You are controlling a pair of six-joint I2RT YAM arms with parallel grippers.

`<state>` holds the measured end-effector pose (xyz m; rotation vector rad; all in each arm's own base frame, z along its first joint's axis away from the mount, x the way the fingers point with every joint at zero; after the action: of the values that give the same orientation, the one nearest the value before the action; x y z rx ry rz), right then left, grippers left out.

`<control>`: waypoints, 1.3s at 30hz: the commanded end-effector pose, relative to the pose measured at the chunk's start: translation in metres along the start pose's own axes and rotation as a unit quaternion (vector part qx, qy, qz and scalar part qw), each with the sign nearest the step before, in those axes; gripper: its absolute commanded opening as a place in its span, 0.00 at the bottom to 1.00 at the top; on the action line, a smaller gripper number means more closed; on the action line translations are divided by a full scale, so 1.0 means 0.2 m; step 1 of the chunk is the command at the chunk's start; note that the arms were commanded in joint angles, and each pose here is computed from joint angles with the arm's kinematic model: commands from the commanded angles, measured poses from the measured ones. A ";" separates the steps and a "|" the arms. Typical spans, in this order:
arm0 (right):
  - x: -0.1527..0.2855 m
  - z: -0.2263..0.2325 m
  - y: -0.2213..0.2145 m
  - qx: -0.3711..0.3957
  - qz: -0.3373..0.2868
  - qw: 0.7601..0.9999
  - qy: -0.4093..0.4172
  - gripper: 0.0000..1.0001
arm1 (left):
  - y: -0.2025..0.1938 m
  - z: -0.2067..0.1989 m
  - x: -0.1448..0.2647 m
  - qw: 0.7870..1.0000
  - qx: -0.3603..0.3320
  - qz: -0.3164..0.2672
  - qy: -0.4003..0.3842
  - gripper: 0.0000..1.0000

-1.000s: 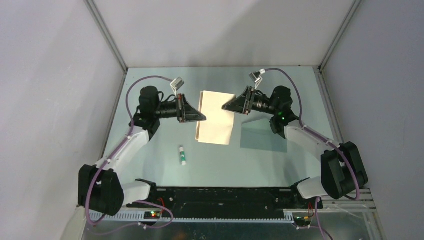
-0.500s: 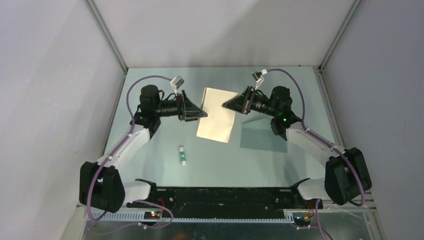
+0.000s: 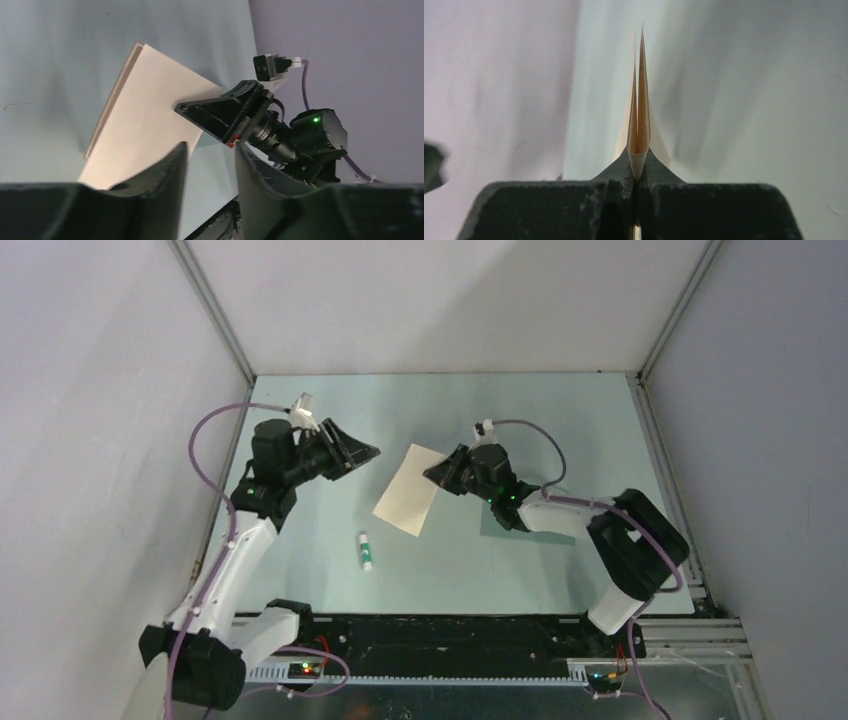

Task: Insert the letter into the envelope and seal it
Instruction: Fold the letter.

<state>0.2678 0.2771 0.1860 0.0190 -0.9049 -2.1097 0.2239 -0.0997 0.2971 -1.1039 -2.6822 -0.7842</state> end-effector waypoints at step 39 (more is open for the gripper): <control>0.02 -0.44 -0.34 -0.076 0.003 0.952 -0.295 0.12 | -0.56 0.60 -0.68 0.950 0.133 0.217 0.182 0.22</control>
<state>0.2528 0.2562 0.0803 -0.7695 -1.0568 -2.2676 0.2414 -0.1826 0.0927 -1.2578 -2.0046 -0.4205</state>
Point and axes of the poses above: each gripper's point midway between its finger pads, its own x axis back along the fingers, its own z axis along the line the jaws close on, y = z × x, the point moved 10 cm from there along x, back along the fingers, and after that the axes turned 9 degrees about x, right-handed, at the moved point
